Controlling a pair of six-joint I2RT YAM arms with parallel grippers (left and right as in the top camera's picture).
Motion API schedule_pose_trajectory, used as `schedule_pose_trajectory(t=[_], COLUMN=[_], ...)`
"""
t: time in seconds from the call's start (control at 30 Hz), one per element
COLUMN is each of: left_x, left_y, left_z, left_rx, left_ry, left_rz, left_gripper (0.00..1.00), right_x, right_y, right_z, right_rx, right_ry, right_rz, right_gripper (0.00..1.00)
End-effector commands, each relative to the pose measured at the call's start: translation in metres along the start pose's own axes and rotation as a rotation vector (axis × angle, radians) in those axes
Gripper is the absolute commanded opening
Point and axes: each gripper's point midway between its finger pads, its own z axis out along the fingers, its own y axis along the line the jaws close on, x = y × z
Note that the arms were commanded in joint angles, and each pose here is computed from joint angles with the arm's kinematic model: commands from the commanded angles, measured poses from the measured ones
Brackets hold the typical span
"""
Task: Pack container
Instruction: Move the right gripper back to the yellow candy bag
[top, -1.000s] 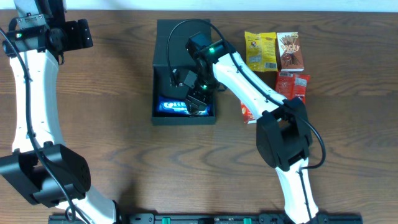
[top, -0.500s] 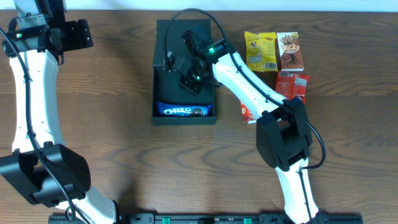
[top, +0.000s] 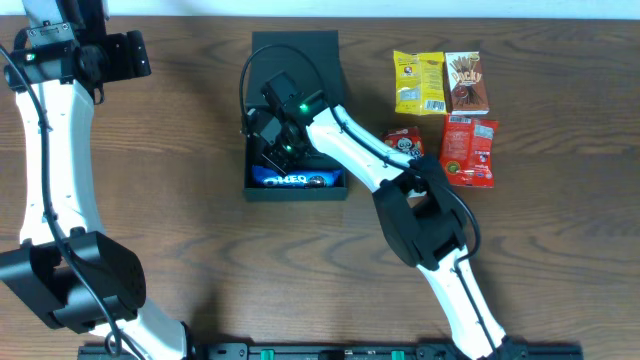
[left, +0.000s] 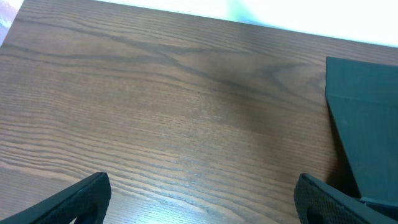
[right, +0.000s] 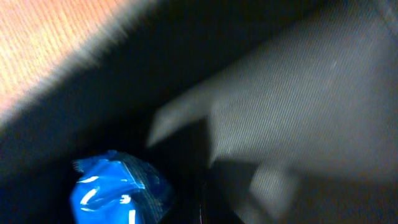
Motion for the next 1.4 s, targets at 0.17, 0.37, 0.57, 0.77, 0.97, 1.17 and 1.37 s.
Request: schedule_pose_trajectory(t=[0.17,0.37,0.57,0.77,0.97,1.17,1.37], left_x=[-0.001,-0.005,-0.003,0.034,0.094,0.107,0.104], left_y=[0.001,0.001,-0.011,-0.053,-0.109,-0.144,-0.153], left_z=[0.002,0.002,0.006,0.042,0.089,0.102,0.103], left_rx=[0.003,0.002,0.075,0.282,0.415,0.443,0.452], left_ry=[-0.005,-0.021,-0.014,0.138,0.358,0.384,0.363], left_rz=[0.019,0.02,0.02,0.008,0.028,0.093,0.11], left_gripper=[0.95,0.95,0.95,0.95,0.95,0.95,0.95], right_x=[0.029,0.027,-0.016,-0.039,0.007,0.045,0.072], right_y=[0.01,0.01,0.001,-0.039,-0.122,-0.237,-0.302], right_z=[0.003,-0.001,-0.034,-0.111,-0.152,-0.206,-0.214], right_rx=[-0.041,-0.041,-0.005,0.114,0.172,0.343,0.467], right_ry=[0.115,0.115,0.0,-0.071,-0.065,-0.242,-0.316], right_rz=[0.064,0.061,0.039,0.12,0.343,0.693,0.809], right_gripper=[0.01,0.01,0.01,0.01,0.01,0.2,0.61])
